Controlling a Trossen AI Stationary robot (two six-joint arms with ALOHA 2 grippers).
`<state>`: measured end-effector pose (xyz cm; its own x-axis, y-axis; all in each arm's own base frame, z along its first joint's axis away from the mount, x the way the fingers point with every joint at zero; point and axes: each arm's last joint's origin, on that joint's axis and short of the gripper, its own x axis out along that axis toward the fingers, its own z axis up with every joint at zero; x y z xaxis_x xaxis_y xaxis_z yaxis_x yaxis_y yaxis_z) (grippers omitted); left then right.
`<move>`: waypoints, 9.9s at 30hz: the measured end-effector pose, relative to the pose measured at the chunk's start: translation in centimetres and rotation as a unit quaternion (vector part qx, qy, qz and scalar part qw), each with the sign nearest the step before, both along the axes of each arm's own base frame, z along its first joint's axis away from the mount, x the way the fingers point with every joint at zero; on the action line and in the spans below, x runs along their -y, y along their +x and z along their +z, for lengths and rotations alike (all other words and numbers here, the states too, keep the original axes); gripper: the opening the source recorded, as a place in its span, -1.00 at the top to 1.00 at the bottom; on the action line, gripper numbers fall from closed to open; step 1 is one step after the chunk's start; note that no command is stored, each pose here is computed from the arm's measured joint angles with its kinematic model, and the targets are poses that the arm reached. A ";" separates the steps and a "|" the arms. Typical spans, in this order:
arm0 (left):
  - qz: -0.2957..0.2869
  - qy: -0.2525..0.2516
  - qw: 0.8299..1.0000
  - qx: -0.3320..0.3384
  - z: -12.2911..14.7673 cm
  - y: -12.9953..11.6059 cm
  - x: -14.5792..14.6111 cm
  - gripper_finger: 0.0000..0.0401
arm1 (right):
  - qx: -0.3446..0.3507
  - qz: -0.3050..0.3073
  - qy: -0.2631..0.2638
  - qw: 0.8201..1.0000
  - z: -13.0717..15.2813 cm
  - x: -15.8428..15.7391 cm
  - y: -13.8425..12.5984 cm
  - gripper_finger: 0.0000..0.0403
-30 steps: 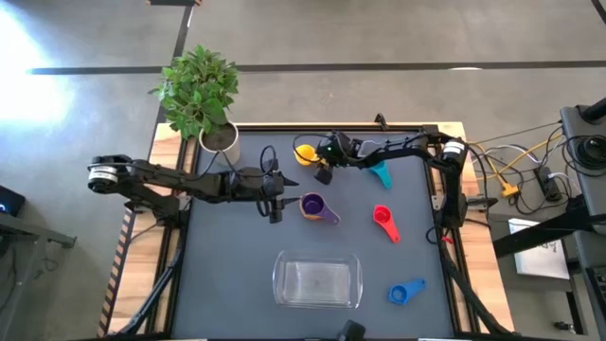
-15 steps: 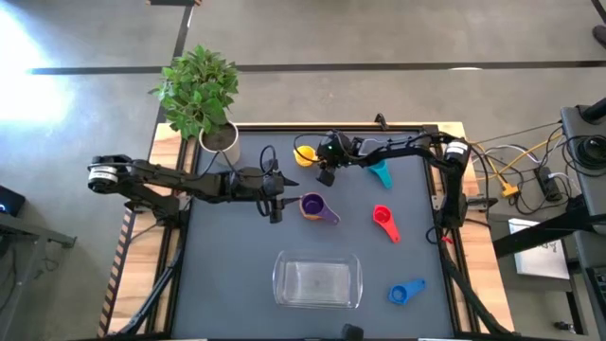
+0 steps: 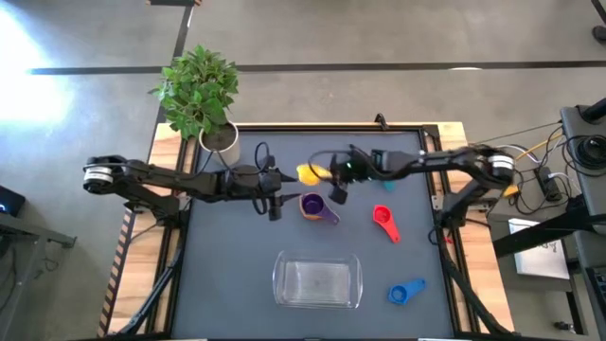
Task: Nest measuring cups in basket
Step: Stack the yellow measuring cup on top of the purple measuring cup, then stack the light blue measuring cup on top of the yellow measuring cup, then stack the orange measuring cup on top of the light blue measuring cup, then stack the dark blue measuring cup on top of the orange measuring cup
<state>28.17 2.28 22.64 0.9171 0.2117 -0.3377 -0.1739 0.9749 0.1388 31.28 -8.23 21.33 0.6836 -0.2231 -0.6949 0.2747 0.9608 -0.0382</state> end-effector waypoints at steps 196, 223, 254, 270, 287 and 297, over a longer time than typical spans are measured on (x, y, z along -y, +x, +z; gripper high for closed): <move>0.055 -0.108 0.991 0.054 -1.6 -5.0 1.0 0.07 | -0.127 -0.168 0.164 0.964 -6.7 -7.2 -16.5 0.70; 0.056 -0.123 0.989 0.059 -1.6 -5.0 1.3 0.07 | 0.025 -0.017 0.081 0.996 3.1 -6.8 -7.0 0.96; 0.024 -0.111 0.990 0.086 -0.8 -4.8 2.2 0.07 | -0.071 0.119 0.078 0.987 2.6 -1.4 5.5 0.77; 0.025 -0.109 0.991 0.070 -1.1 -4.8 2.2 0.07 | -0.158 0.091 0.108 0.977 5.7 -6.7 -0.7 0.32; 0.022 -0.099 0.992 0.071 -1.0 -4.8 2.2 0.07 | -0.216 0.178 0.118 0.953 1.2 -21.5 -15.5 0.36; 0.029 -0.116 0.991 0.052 -2.0 -4.3 2.3 0.07 | -0.262 0.212 0.104 0.936 -1.0 -25.1 -17.6 0.23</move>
